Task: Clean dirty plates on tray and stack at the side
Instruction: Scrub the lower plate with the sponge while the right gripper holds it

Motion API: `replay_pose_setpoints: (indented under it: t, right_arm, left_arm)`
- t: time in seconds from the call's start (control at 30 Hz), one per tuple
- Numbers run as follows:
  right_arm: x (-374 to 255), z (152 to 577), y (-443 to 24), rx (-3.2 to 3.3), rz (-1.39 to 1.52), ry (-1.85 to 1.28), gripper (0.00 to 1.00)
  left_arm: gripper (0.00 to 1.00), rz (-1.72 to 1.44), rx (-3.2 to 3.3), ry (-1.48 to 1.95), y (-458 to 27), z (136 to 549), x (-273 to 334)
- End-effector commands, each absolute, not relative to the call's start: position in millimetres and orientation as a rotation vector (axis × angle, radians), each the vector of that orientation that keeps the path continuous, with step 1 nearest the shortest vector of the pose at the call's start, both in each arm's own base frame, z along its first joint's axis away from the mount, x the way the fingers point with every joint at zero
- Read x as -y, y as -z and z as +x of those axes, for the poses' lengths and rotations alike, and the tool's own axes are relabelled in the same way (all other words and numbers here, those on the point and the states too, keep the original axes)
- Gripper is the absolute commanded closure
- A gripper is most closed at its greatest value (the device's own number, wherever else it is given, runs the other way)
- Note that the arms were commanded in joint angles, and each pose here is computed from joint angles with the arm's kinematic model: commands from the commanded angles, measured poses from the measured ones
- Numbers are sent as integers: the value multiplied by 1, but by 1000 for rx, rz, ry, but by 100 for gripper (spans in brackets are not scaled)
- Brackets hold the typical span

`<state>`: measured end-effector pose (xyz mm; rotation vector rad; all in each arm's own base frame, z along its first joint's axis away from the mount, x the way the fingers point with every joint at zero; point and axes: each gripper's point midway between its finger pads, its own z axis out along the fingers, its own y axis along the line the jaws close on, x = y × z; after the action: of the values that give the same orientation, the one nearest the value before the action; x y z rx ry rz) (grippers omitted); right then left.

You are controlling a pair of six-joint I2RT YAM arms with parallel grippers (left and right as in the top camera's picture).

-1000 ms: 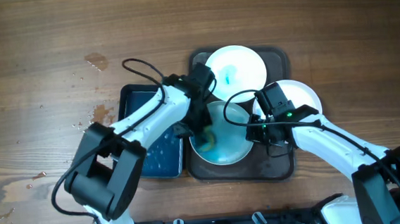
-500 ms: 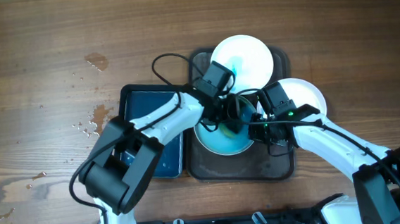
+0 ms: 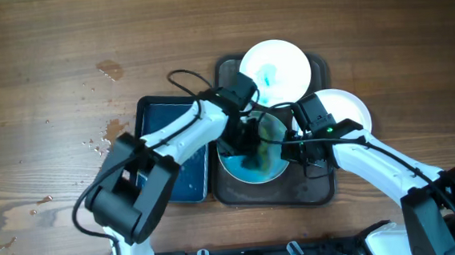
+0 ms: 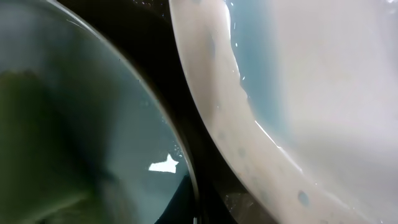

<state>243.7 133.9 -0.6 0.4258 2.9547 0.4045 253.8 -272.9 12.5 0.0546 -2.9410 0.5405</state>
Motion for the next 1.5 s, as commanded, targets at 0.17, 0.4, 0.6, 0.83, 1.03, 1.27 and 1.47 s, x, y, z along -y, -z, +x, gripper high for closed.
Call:
replay_pose_setpoints:
  t: [0.17,0.4,0.6,0.83,1.03,1.27,1.47]
  right_arm:
    - [-117,238,14,-2979,408,-267,96]
    - [-117,237,14,-2981,409,-266,96]
    - [-116,236,14,-2986,410,-262,96]
    - [-116,237,14,-2984,410,-264,96]
    - [-116,237,14,-2984,409,-264,96]
    - [-117,238,14,-2976,408,-269,96]
    - [-117,238,14,-2976,408,-269,96]
  left_arm:
    - [96,170,3244,84,-23,286,175]
    - [96,115,3280,-413,-81,284,221]
    - [96,264,3300,-64,-61,279,183]
    - [96,-20,3173,-542,-37,255,241]
    - [96,-251,3025,-894,-58,238,287]
    - [51,-254,3174,-747,-55,256,268]
    - [48,-404,3228,-550,-14,246,288]
